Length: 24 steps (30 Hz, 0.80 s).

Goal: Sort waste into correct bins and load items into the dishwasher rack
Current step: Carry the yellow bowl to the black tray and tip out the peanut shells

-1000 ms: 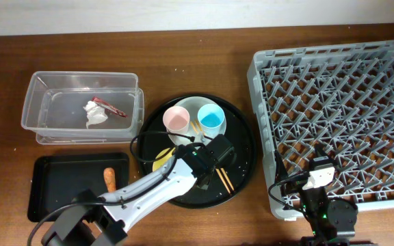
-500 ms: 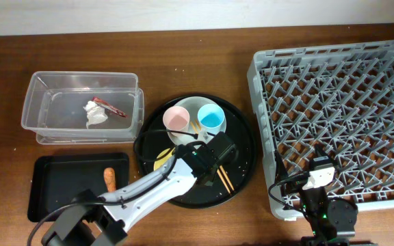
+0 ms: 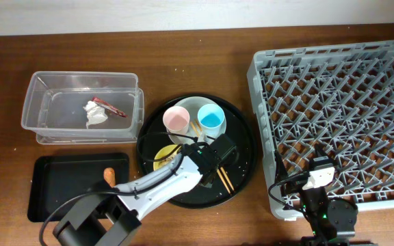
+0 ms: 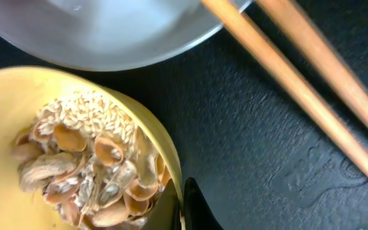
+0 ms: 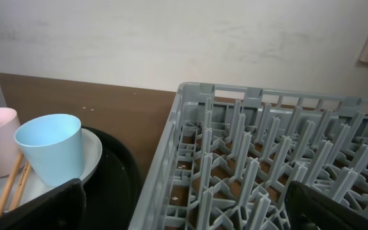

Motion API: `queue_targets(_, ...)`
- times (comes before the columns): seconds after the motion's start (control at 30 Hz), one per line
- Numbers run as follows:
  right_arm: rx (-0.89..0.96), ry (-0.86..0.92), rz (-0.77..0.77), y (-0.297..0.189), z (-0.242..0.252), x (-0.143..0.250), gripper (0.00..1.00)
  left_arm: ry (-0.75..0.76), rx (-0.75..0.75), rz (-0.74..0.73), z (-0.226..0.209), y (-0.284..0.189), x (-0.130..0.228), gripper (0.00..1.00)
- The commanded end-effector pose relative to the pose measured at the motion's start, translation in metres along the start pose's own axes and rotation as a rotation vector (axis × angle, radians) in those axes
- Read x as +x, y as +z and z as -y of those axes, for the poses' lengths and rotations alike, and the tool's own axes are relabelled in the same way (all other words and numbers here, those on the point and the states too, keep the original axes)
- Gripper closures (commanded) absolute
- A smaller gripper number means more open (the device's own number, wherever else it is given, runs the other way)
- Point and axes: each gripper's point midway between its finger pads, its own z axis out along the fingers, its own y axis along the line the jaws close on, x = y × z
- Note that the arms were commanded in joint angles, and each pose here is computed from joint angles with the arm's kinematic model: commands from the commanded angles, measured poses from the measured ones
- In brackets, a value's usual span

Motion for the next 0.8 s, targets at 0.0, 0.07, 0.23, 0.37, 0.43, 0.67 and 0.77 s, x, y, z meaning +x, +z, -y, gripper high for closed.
queue_targets(0.0, 0.007, 0.009, -0.003, 0.000, 0.002, 0.003, 0.02, -0.018, 0.013, 0.050, -0.009, -0.035, -0.016, 1.00)
queue_targets(0.07, 0.008, 0.009, -0.003, 0.000, 0.002, 0.002, 0.02, -0.047, 0.028, 0.043, -0.025, -0.058, -0.012, 1.00)
queue_targets(0.23, 0.008, 0.009, -0.003, 0.000, 0.002, 0.003, 0.01, -0.252, 0.095, 0.036, -0.104, -0.097, -0.002, 1.00)
queue_targets(0.37, 0.008, 0.009, -0.003, 0.000, 0.002, 0.003, 0.02, -0.421, 0.333, 0.063, -0.168, -0.107, 0.001, 1.00)
queue_targets(0.43, 0.008, 0.009, -0.003, 0.000, 0.002, 0.003, 0.02, -0.507, 0.397, 0.095, -0.197, -0.105, 0.005, 1.00)
queue_targets(0.67, 0.008, 0.009, -0.003, 0.000, 0.002, 0.003, 0.02, -0.711, 0.674, 0.385, -0.249, -0.078, 0.019, 1.00)
queue_targets(0.77, 0.008, 0.009, -0.003, 0.000, 0.002, 0.002, 0.02, -0.865, 0.698, 0.481, -0.278, -0.069, 0.047, 1.00)
